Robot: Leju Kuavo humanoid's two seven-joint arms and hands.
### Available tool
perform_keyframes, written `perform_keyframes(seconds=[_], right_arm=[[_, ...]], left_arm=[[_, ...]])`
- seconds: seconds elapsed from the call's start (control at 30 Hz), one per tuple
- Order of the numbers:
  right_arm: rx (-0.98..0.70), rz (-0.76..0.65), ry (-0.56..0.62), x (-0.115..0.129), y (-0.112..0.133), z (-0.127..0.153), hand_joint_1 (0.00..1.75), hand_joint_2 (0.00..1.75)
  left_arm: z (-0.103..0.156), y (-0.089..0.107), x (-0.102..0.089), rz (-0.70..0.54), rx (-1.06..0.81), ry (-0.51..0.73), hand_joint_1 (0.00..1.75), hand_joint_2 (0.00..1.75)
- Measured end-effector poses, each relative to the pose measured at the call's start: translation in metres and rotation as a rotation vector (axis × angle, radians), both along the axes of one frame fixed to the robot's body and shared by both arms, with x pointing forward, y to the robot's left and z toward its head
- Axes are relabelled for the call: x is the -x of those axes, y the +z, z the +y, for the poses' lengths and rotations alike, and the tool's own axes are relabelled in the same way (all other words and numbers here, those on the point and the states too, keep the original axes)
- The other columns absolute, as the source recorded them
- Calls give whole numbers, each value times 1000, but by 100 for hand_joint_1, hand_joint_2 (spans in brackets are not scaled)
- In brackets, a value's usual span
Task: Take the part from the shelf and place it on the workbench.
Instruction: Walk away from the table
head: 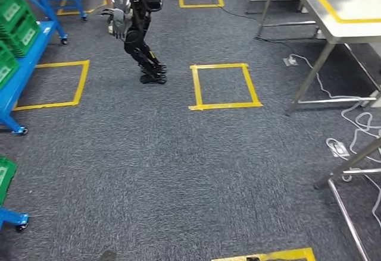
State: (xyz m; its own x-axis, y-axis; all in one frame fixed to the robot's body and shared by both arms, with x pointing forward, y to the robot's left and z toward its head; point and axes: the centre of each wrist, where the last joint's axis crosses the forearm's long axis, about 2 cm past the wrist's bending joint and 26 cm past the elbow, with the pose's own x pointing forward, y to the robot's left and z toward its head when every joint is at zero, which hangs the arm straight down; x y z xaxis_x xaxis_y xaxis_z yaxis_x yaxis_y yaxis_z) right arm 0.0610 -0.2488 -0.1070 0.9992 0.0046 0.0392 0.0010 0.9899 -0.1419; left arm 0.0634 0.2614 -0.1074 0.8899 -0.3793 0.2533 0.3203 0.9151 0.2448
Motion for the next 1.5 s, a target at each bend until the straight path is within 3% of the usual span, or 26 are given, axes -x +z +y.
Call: perform_keyframes(seconds=[1.5], right_arm=[[1, -20, 0, -2, 0, 1, 0, 0]], left_arm=[[5, 0, 0, 7, -13, 6, 0, 0]])
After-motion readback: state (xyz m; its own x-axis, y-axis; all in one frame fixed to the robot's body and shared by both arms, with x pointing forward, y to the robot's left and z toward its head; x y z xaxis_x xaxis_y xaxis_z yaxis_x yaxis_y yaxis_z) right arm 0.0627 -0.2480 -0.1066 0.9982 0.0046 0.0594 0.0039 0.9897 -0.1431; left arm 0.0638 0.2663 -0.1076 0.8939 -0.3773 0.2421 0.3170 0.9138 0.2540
